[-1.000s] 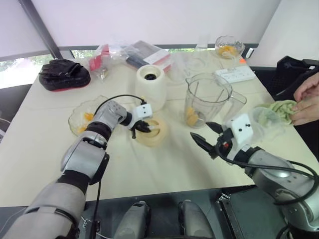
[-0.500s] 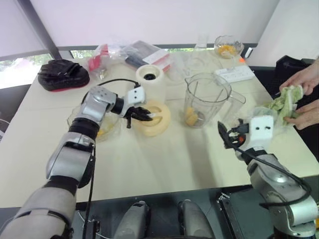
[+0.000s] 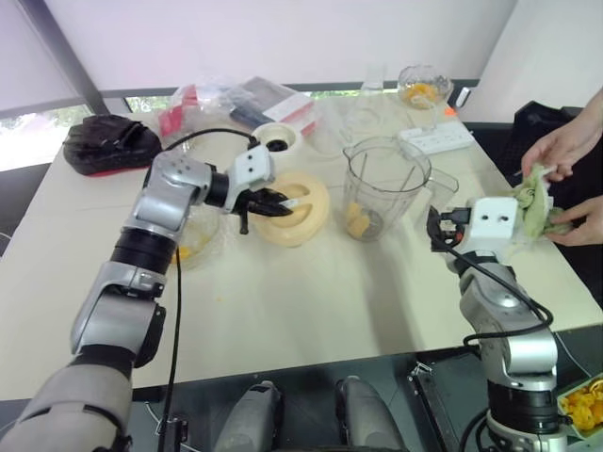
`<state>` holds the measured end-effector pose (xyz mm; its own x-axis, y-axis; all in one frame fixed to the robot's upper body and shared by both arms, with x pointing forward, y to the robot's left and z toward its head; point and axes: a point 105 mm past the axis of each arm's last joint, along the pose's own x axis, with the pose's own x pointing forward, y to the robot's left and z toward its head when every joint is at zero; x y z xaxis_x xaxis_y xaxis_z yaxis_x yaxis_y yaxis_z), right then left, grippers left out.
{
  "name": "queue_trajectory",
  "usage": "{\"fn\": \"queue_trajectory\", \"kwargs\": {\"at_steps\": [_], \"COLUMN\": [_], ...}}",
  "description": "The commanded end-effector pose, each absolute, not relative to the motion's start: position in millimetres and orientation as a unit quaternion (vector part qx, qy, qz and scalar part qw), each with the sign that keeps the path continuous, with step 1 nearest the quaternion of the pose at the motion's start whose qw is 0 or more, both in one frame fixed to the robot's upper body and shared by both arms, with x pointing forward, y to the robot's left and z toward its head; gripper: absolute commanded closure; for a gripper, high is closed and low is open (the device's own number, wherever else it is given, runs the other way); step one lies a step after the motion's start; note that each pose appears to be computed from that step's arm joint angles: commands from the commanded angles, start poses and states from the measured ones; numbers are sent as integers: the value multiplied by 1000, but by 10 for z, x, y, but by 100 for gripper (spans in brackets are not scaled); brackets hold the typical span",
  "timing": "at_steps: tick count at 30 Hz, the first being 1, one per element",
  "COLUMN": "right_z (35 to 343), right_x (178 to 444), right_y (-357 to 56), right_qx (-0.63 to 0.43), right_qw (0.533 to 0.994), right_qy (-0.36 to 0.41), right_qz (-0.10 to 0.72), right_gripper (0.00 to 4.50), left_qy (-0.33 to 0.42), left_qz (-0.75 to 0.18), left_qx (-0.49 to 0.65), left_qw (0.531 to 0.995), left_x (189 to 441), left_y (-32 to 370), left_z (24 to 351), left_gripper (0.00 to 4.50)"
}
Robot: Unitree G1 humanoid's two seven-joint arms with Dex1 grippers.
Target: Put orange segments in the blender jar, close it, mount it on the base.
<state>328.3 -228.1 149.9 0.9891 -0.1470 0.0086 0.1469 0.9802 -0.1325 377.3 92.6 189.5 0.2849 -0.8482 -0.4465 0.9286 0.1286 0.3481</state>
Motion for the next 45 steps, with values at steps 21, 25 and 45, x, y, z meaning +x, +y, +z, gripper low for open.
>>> {"fn": "queue_trajectory", "kwargs": {"at_steps": [21, 25, 45], "right_z": [1557, 1528, 1630], "right_x": [3579, 3630, 3688], "right_y": [-2294, -2336, -2210], "right_qx": [-59, -48, -30], "right_qw": [995, 995, 995], "right_qy": [-39, -41, -67], "right_qz": [-64, -73, -63], "right_gripper": [109, 109, 355], "left_qy": [31, 30, 22], "left_qz": [-569, -568, -574], "left_qx": [305, 306, 300], "left_qw": [763, 764, 762], "left_x": [3773, 3763, 3767], "left_y": [991, 998, 1006], "left_z": [2160, 2156, 2280], "left_gripper": [427, 427, 426]}}
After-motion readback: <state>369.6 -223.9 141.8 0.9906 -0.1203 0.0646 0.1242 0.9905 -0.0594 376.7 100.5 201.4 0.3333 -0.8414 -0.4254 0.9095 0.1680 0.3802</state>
